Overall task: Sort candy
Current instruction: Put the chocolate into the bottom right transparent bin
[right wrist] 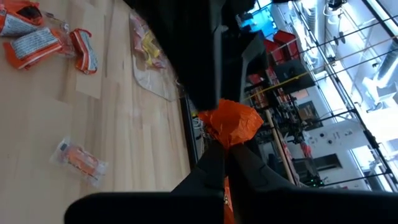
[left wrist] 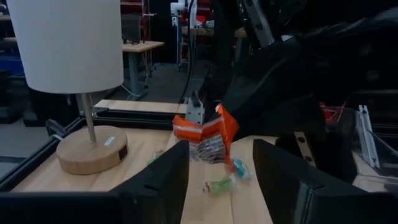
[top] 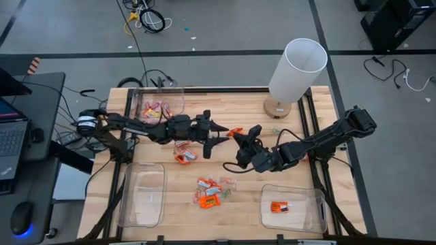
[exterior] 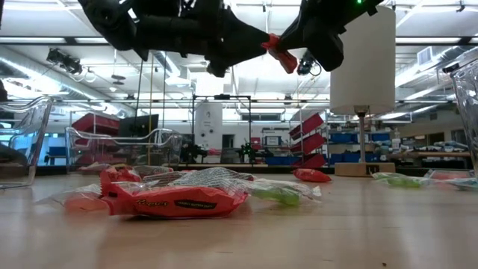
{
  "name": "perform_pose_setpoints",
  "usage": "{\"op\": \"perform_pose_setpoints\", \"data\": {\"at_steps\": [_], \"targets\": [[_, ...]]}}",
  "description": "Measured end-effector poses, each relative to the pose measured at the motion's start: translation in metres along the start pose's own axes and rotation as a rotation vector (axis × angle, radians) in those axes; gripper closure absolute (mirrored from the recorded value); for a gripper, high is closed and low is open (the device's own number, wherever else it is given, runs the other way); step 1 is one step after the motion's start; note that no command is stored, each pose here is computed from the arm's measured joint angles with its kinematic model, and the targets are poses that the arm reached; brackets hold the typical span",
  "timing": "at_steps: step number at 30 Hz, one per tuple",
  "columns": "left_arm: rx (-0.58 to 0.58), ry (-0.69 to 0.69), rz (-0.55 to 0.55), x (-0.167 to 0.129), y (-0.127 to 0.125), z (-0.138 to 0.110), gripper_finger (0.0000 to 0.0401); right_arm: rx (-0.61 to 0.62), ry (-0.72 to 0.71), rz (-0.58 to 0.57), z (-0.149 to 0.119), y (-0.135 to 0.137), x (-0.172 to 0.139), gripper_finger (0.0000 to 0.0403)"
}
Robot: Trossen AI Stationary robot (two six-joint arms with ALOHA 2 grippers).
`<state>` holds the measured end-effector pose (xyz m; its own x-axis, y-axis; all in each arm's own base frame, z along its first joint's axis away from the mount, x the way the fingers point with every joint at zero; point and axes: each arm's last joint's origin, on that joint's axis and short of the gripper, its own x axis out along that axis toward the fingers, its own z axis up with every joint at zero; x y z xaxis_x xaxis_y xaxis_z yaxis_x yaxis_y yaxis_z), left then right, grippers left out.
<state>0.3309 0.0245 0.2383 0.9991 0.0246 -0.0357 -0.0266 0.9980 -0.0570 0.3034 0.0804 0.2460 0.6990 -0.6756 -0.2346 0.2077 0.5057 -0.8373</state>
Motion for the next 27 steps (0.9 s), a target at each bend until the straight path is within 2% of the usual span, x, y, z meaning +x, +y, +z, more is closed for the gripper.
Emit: {"op": "perform_pose_setpoints", "data": {"at_steps": [3,10,21,27], "targets": [[-0.016,-0.023,-0.002,0.0056,0.0006,-0.0062,0.0225,-0.001,0.000,0.000,0.0000,0.0000,0.0000,0.0402],[-0.046,-0.087,-0.027,0.0065,-0.0002,-0.0015,0.0258,-0.002,0.001,0.001,-0.0002,0.0001,0.0000,0.0403],[-0.082,-0.069,-0.007,0.0062,0.0063,-0.0030,0.0383,-0.008,0.004,-0.001,-0.0005,0.0002,0.0001,0.0402],[-0.066,-0.123,-0.037,0.0058,0.0054,0.0021,0.0399,0.009,0.018,-0.069,0.0034,0.0014,-0.0093,0.0369]]}}
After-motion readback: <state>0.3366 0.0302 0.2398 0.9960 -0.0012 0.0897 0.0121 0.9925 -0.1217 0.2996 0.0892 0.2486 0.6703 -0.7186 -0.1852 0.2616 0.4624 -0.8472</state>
